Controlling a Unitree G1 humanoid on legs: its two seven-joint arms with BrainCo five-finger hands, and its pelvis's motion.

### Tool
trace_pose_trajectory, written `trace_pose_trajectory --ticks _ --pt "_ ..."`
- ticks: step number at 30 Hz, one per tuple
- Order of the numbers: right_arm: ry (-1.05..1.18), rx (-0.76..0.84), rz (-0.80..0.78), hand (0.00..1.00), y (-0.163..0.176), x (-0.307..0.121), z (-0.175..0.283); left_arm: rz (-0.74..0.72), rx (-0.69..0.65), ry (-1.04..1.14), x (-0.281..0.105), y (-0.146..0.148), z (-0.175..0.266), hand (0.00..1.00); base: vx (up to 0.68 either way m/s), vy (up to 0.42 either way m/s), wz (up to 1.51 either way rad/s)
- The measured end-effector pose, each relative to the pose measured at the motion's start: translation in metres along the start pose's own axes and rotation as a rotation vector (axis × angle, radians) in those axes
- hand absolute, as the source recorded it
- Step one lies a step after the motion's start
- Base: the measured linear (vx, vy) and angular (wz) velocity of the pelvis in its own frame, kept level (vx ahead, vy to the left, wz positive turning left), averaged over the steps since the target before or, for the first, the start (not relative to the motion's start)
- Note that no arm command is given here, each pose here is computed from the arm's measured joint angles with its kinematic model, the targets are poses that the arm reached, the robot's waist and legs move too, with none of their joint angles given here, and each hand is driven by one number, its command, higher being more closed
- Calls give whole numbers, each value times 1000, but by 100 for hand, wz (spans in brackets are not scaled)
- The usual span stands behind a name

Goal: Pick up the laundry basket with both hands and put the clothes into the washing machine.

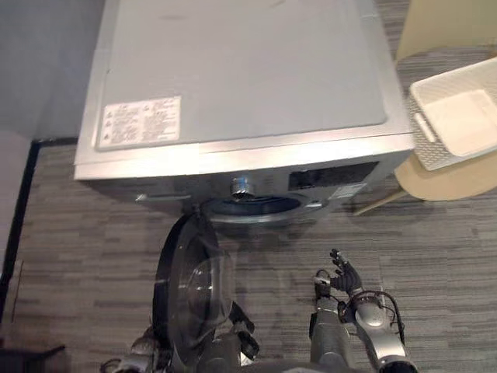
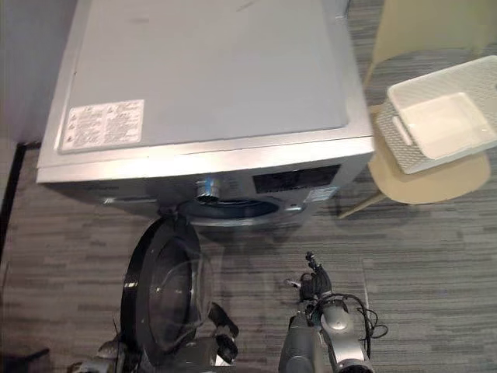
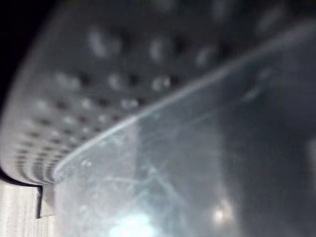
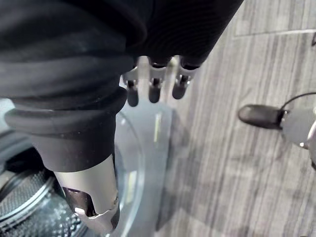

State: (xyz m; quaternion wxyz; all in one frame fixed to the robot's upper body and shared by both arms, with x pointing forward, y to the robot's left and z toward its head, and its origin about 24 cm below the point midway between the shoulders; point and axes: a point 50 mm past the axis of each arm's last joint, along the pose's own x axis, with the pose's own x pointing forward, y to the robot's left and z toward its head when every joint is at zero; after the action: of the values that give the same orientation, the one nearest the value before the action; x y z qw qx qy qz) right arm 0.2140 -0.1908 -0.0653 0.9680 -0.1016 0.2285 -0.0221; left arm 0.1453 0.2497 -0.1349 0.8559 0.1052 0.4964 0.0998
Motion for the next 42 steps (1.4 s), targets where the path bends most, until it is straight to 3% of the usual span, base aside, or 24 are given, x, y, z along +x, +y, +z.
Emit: trace_pose_trajectory --ticks 4,8,12,15,19,20,25,30,37,42 --pt "-145 24 -29 0 -1 30 53 -50 -119 -297 -9 -7 73 0 -121 60 43" --pt "-313 -8 -5 0 9 52 119 -189 -213 -673 -43 -34 155 0 -192 30 51" --pt "-414 -28 74 0 38 54 154 -260 -333 -805 -61 -58 189 0 -134 -18 -42" --pt "-352 -21 126 0 60 46 127 -295 -394 -810 -68 -74 198 0 -66 -44 23" --pt "-160 -31 82 0 41 34 61 -278 -572 -651 -63 -119 190 0 32 22 -33" --pt "-33 -34 89 0 39 24 25 -244 -549 -583 -53 -122 182 0 47 92 30" --pt "238 -41 103 0 35 0 -45 -170 -361 -475 -25 -98 148 0 60 29 20" --pt "298 -32 124 0 38 -3 -56 -127 -300 -337 -8 -73 114 0 48 29 -16" --pt "386 -32 138 0 38 -16 -78 -82 -280 -252 -1 -64 95 0 -15 5 -12" --pt "320 -71 113 0 25 -1 -59 -77 -366 -262 -2 -67 103 0 -61 4 -48"
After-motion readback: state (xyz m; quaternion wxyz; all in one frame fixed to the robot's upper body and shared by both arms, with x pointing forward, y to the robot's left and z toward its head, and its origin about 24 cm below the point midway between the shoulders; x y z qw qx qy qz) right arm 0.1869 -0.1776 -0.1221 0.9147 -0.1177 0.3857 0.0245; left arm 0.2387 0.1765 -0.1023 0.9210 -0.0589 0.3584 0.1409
